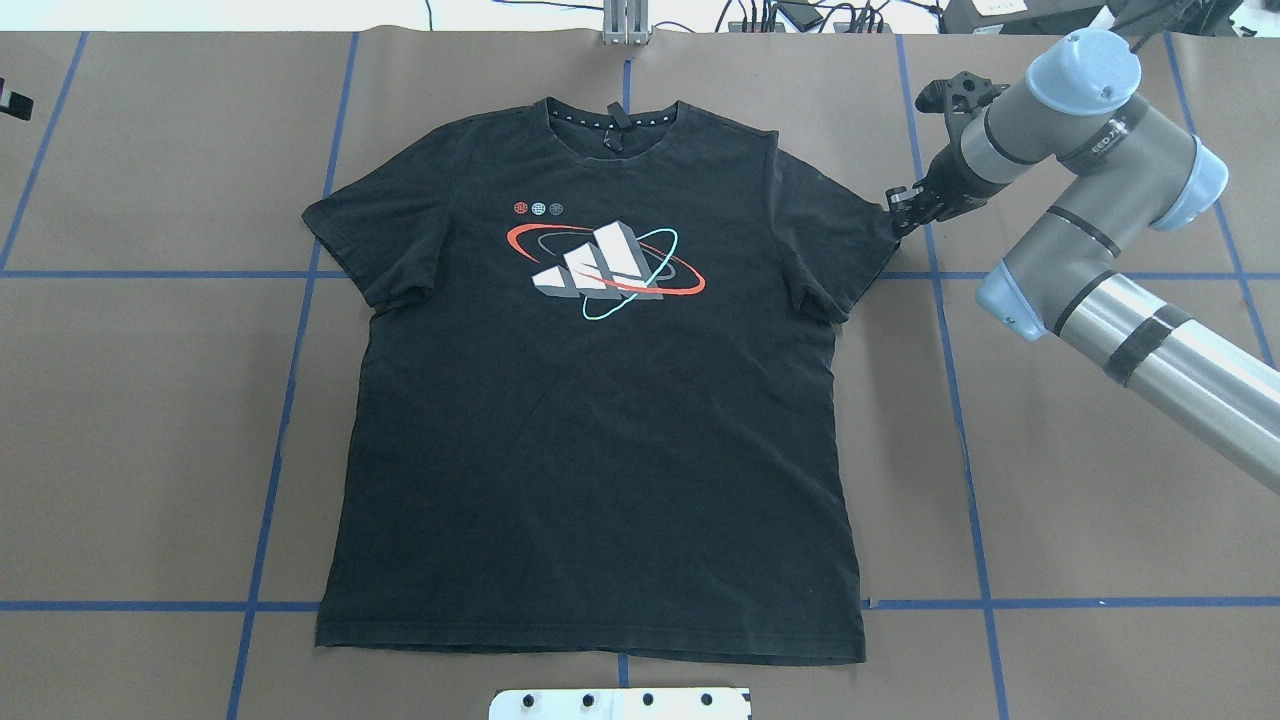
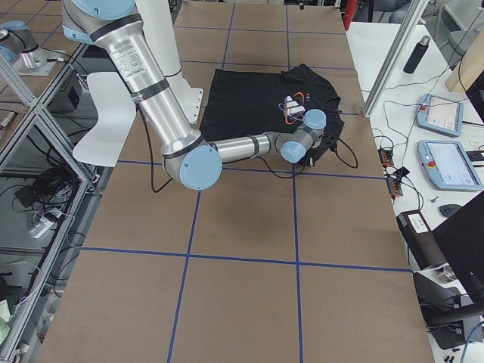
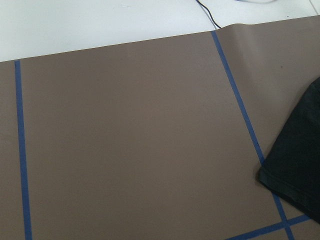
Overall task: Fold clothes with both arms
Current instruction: 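Move the right gripper to the sleeve nearest it and grasp it, then fold the grasped sleeve inward toward the collar with the right gripper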
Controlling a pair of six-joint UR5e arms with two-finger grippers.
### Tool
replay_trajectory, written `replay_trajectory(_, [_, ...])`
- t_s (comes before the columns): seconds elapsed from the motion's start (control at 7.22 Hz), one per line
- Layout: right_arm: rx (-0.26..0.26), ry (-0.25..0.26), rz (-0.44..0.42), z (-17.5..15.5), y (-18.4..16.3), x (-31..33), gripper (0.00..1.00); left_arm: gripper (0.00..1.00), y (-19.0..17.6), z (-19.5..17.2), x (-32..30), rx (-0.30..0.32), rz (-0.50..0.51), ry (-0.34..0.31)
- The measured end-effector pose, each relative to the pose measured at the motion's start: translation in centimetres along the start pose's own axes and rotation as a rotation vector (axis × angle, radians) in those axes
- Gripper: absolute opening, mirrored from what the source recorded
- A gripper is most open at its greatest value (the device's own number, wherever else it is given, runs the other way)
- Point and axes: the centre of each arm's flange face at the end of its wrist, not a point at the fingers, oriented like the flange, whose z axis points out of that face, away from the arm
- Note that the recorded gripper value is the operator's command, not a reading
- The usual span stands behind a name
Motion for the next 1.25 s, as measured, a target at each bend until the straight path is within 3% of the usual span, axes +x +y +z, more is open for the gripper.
replay_trajectory(0.42, [-0.032,-0.147,0.006,-5.7,-3.2,-1.4,0.0,1.0,0.1,0.0,-0.1,-0.001,-0.001,-0.001])
replay_trajectory(0.69, [-0.031,-0.185,-0.018,-6.2,-4.5,-6.7,0.0,1.0,0.1,0.2,-0.2,-0.004,-0.003,-0.002])
replay_trajectory(0.97, [0.003,-0.163,0.002,-4.4,-5.4,-13.7,0.0,1.0,0.2,0.2,-0.3,-0.006,-0.003,-0.003])
replay_trajectory(1.25, [0.039,-0.096,0.036,-0.9,-8.1,-20.6,0.0,1.0,0.2,0.3,-0.4,-0.007,-0.004,-0.003])
